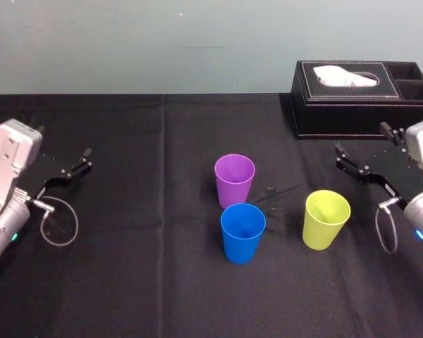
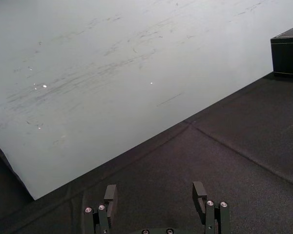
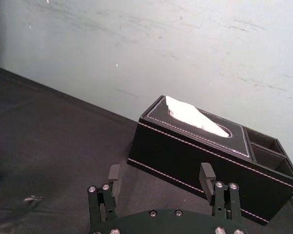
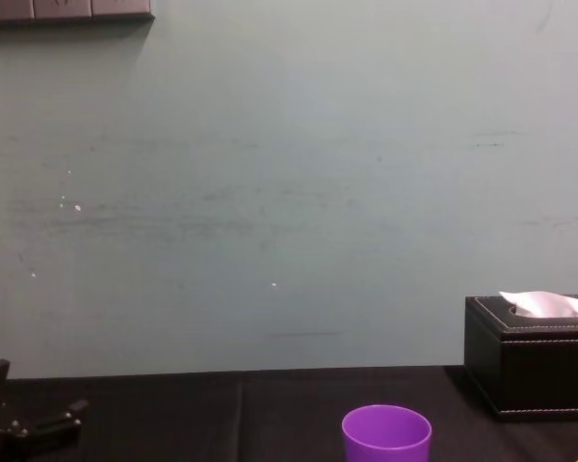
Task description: Stack the three plastic cups sequentially using one hand.
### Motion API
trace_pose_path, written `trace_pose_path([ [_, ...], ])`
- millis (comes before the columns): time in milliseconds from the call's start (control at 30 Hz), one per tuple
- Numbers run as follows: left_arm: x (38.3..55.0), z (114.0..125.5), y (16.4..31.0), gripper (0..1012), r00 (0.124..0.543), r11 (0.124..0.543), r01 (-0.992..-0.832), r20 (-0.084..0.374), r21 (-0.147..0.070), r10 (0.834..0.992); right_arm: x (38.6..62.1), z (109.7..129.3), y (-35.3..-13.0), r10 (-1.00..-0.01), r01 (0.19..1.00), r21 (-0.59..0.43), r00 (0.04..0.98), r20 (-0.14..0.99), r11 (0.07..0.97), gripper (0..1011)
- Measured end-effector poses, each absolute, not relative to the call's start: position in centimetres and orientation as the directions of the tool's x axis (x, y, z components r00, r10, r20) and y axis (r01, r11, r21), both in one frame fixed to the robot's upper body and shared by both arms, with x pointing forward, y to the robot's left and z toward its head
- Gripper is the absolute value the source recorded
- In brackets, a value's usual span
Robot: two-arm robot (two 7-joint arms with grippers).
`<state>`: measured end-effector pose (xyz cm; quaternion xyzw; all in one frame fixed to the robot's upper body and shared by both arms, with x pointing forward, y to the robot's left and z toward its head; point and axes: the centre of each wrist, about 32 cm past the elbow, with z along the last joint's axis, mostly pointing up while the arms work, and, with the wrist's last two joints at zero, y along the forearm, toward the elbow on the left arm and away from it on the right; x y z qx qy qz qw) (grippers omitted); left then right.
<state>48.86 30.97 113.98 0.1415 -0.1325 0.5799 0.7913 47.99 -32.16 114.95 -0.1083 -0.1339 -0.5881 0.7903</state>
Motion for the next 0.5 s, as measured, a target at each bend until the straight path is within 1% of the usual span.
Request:
trace_pose_path([
  [200, 48.9, 114.0, 31.0, 1011, 0.292, 0.287, -0.955, 0.374, 0.070, 0.880, 46.2, 115.7, -32.8, -0.907, 0.952, -0.003, 0.294, 0.302, 0.307, 1003],
  [300, 48.9, 114.0, 31.0, 1011, 0.292, 0.287, -0.955, 0.374, 0.070, 0.880, 44.9, 115.8, -33.3, -0.911, 0.948, -0.002, 0.307, 0.275, 0.319, 1003],
  [400, 48.9, 114.0, 31.0, 1011, 0.292, 0.287, -0.955, 0.374, 0.070, 0.880, 43.0, 115.9, -34.0, -0.917, 0.945, 0.001, 0.318, 0.240, 0.328, 1003],
  [500, 48.9, 114.0, 31.0, 1011, 0.292, 0.287, -0.955, 0.374, 0.070, 0.880, 42.0, 116.0, -34.3, -0.917, 0.941, -0.001, 0.330, 0.225, 0.338, 1003],
])
